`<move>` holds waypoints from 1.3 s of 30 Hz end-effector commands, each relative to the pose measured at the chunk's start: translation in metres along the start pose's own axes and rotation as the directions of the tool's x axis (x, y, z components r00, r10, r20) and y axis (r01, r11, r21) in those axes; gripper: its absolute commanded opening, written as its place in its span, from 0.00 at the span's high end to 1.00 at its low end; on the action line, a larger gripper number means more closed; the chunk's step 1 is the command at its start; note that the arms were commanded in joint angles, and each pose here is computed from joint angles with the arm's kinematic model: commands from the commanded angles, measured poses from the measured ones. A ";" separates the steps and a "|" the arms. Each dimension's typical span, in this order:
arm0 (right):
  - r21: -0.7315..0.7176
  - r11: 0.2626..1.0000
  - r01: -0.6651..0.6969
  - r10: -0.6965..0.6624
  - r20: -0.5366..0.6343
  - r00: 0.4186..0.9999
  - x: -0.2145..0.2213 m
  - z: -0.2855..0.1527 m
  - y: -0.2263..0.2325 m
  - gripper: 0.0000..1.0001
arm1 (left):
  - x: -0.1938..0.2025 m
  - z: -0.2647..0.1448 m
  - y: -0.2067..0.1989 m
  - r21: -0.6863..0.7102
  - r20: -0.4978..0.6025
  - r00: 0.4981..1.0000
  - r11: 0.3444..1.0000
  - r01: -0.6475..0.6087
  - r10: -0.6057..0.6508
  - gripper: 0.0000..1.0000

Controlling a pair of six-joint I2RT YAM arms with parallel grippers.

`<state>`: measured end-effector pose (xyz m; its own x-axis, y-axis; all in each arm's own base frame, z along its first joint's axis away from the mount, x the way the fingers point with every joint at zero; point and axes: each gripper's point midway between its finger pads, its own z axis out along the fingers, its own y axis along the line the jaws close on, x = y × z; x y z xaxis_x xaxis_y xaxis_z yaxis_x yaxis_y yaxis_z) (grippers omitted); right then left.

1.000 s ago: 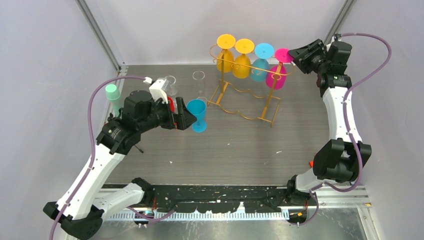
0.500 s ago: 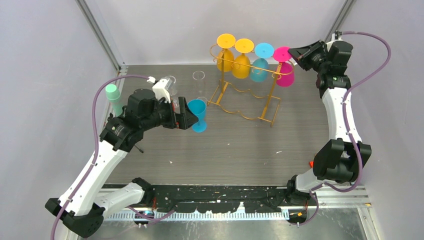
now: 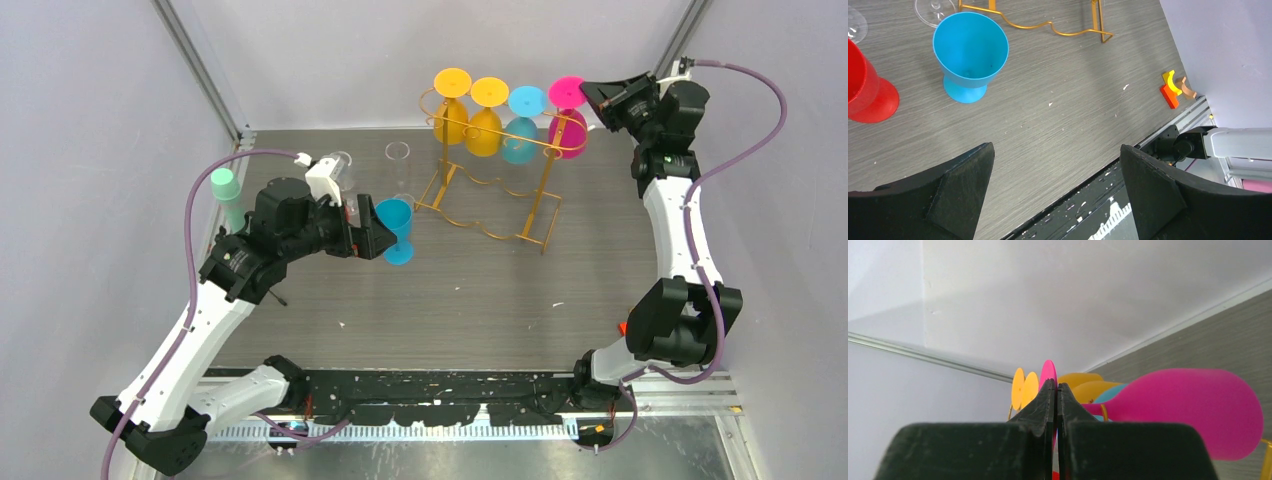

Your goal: Take the wine glass off the wine glass rack

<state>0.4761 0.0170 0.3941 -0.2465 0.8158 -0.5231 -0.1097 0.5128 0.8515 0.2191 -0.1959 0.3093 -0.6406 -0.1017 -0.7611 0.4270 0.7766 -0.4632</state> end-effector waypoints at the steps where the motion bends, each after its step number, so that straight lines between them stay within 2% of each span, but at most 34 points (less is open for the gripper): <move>1: -0.126 0.992 -0.016 0.030 0.109 0.994 -0.026 0.004 0.029 1.00 | -0.033 -0.011 -0.015 0.043 0.120 0.992 0.998 -0.053 0.048 0.00; 10: -0.135 0.991 0.007 0.014 0.156 0.988 -0.040 0.021 0.023 1.00 | -0.052 -0.003 -0.019 0.061 0.209 0.974 0.993 -0.103 0.088 0.00; 16: -0.176 0.984 0.025 0.010 0.193 0.981 -0.047 0.024 0.027 1.00 | -0.054 0.003 -0.018 0.062 0.206 0.974 0.993 -0.104 0.089 0.00; 20: -0.202 0.977 0.070 -0.026 0.211 0.977 -0.050 0.012 0.045 1.00 | -0.047 0.004 -0.045 0.227 0.212 0.970 0.959 -0.172 0.124 0.00; 25: -0.162 0.977 0.137 -0.094 0.253 0.963 -0.058 -0.005 0.058 1.00 | -0.047 0.000 -0.058 0.303 0.238 0.966 0.937 -0.176 0.104 0.00; 30: -0.172 0.964 0.202 -0.146 0.290 0.946 -0.064 -0.037 0.093 1.00 | -0.053 -0.005 -0.061 0.306 0.259 0.963 0.939 -0.156 0.076 0.00; 35: -0.183 0.935 0.304 -0.222 0.367 0.903 -0.067 -0.100 0.147 1.00 | -0.054 -0.005 -0.068 0.342 0.247 0.968 0.930 -0.135 0.050 0.00; 39: -0.247 0.914 0.321 -0.219 0.363 0.906 -0.055 -0.144 0.184 1.00 | -0.056 -0.005 -0.075 0.380 0.237 0.971 0.920 -0.098 0.006 0.00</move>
<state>0.3981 0.0130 0.5212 0.0519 0.7621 -0.6454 -0.3024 0.6279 0.7171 0.2239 -0.2378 0.3595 -0.4975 -0.1779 -0.8490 0.6549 0.5648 -0.5021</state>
